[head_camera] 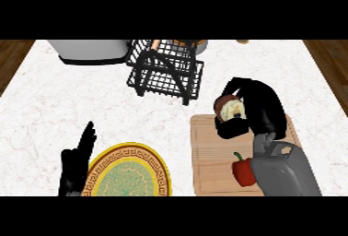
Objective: Pick the cupcake from the cutting board and place it in the tiered basket
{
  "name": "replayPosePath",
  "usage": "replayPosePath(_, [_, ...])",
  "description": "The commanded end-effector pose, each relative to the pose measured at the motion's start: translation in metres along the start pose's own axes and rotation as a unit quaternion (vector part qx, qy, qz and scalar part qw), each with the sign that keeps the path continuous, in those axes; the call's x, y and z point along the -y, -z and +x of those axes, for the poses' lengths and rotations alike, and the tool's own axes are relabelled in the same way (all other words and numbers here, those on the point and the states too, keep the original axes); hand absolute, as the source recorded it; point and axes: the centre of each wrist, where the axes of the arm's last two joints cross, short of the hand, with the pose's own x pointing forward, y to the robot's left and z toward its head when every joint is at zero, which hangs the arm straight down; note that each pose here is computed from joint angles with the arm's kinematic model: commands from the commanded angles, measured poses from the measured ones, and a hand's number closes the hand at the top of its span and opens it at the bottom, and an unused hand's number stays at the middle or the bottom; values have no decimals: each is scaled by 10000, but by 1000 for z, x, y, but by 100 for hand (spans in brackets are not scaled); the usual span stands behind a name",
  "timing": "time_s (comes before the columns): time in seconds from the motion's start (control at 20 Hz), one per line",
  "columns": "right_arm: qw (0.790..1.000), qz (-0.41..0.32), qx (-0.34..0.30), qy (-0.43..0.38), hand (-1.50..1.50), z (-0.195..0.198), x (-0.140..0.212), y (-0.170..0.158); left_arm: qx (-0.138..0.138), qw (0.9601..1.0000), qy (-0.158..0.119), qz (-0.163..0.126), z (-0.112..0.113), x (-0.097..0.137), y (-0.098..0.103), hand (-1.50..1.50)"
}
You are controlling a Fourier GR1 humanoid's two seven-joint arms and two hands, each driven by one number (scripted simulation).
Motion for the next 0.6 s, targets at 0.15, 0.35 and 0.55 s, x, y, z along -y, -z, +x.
replayPosePath(0.15, [9910, -1066, 800, -72, 150, 40, 90, -52, 16, 10000, 87, -21, -12, -4, -2, 0])
replayPosePath(0.35, [9902, -1169, 758, 37, 150, 59, 118, -43, 65, 9998, 0, -192, 7, -6, 19, 0])
replayPosePath(0.55, [9898, -1225, 722, 21, 150, 93, 127, -38, 103, 9998, -31, -141, 25, 13, 3, 0])
